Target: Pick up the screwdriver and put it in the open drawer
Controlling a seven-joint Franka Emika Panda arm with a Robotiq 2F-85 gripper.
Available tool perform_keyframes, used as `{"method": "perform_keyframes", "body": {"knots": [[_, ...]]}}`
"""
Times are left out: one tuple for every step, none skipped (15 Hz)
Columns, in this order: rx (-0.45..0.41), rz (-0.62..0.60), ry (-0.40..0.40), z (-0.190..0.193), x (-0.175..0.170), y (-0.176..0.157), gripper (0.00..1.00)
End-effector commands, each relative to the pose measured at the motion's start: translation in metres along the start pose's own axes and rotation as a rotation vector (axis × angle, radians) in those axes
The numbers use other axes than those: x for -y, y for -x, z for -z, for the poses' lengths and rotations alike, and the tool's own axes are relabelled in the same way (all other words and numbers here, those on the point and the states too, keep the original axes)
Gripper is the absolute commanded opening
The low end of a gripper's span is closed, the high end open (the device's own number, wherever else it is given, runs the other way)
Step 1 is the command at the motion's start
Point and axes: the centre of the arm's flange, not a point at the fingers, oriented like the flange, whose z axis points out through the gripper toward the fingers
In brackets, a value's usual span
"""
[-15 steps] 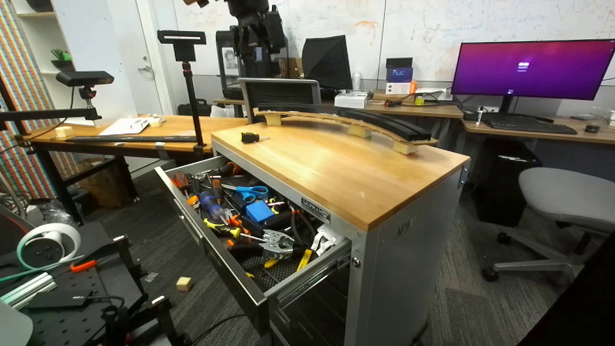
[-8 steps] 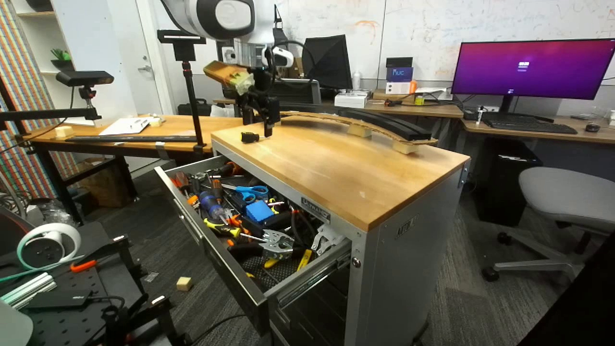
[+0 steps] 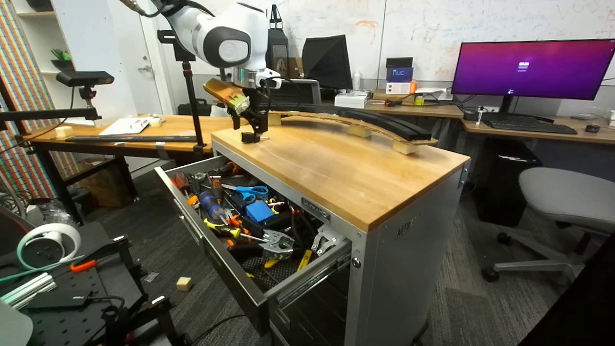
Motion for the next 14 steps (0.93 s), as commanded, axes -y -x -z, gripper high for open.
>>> {"method": "perform_keyframes", "body": {"knots": [[-0.045, 0.076, 0.083, -0.027, 0.021, -0.015, 1.00], [-0.047, 0.103, 0.117, -0.035, 0.025, -0.012, 1.00], [-0.040, 0.123, 0.137, -0.043, 0.030, -0.011, 1.00], [-0.043, 0.143, 0.162, -0.050, 0.034, -0.010, 0.78], [-0.055, 0.166, 0.194, -0.052, 0.037, -0.009, 0.74], [-0.067, 0.184, 0.212, -0.054, 0.041, -0.009, 0.66], [-0.088, 0.205, 0.232, -0.052, 0.047, -0.009, 0.59], [-0.097, 0.220, 0.242, -0.052, 0.053, -0.009, 0.52], [-0.107, 0.232, 0.252, -0.051, 0.057, -0.009, 0.42], [-0.108, 0.241, 0.259, -0.050, 0.061, -0.008, 0.36], [-0.079, 0.258, 0.275, -0.047, 0.063, -0.005, 0.27], [-0.033, 0.269, 0.266, -0.043, 0.064, -0.003, 0.23], [0.057, 0.276, 0.272, -0.036, 0.063, 0.005, 0.15], [0.118, 0.272, 0.290, -0.031, 0.062, 0.012, 0.08]]}}
